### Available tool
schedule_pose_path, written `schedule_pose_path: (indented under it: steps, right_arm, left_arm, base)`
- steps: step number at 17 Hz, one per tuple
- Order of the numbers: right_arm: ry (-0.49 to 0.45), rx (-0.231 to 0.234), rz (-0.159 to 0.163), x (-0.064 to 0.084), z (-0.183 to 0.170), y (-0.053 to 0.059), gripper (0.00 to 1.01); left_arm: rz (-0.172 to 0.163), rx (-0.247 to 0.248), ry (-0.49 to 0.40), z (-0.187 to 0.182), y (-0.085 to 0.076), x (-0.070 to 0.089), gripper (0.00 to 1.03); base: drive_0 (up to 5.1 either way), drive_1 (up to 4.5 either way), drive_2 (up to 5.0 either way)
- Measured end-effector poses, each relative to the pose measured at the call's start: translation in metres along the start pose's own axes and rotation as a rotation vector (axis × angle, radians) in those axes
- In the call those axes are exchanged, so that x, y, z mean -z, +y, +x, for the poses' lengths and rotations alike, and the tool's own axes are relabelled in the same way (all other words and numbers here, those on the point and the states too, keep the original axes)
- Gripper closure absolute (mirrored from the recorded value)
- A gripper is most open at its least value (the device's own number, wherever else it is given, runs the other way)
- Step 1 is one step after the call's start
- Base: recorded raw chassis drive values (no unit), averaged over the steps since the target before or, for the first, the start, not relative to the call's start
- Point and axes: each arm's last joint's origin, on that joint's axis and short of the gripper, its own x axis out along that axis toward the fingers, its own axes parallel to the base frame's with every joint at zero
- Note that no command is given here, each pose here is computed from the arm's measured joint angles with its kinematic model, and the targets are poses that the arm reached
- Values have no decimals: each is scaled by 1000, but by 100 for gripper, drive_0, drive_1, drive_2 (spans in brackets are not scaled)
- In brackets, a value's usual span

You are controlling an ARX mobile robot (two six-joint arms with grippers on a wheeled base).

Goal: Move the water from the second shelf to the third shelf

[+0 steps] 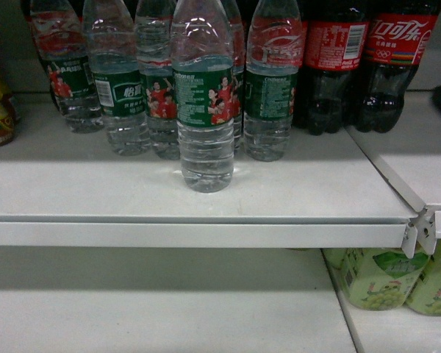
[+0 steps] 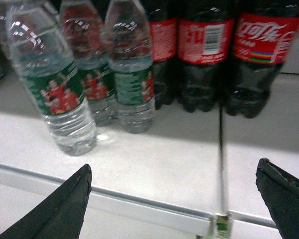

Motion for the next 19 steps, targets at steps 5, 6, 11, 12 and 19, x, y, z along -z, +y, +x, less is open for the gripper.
schedule_pose_path:
  steps: [5, 6, 11, 12, 19]
  right_arm:
    - [24, -50, -25, 4, 17, 16, 3]
    - [25, -62, -28, 4, 21, 19, 3]
    - [27, -236, -69, -9, 84, 89, 3]
    - [41, -246, -77, -8, 99, 104, 3]
    - [57, -160, -76, -11, 134, 118, 3]
  left_arm:
    - [0, 0, 0, 0, 0, 0, 5]
    - [0, 0, 0, 0, 0, 0, 5]
    - [0, 0, 0, 0, 0, 0, 5]
    - [0, 0, 0, 0, 0, 0, 5]
    - [0, 0, 0, 0, 0, 0, 5]
  base:
    - [0, 0, 0]
    - [0, 0, 0]
    - [0, 0, 0]
    - [0, 0, 0]
    - [0, 0, 0]
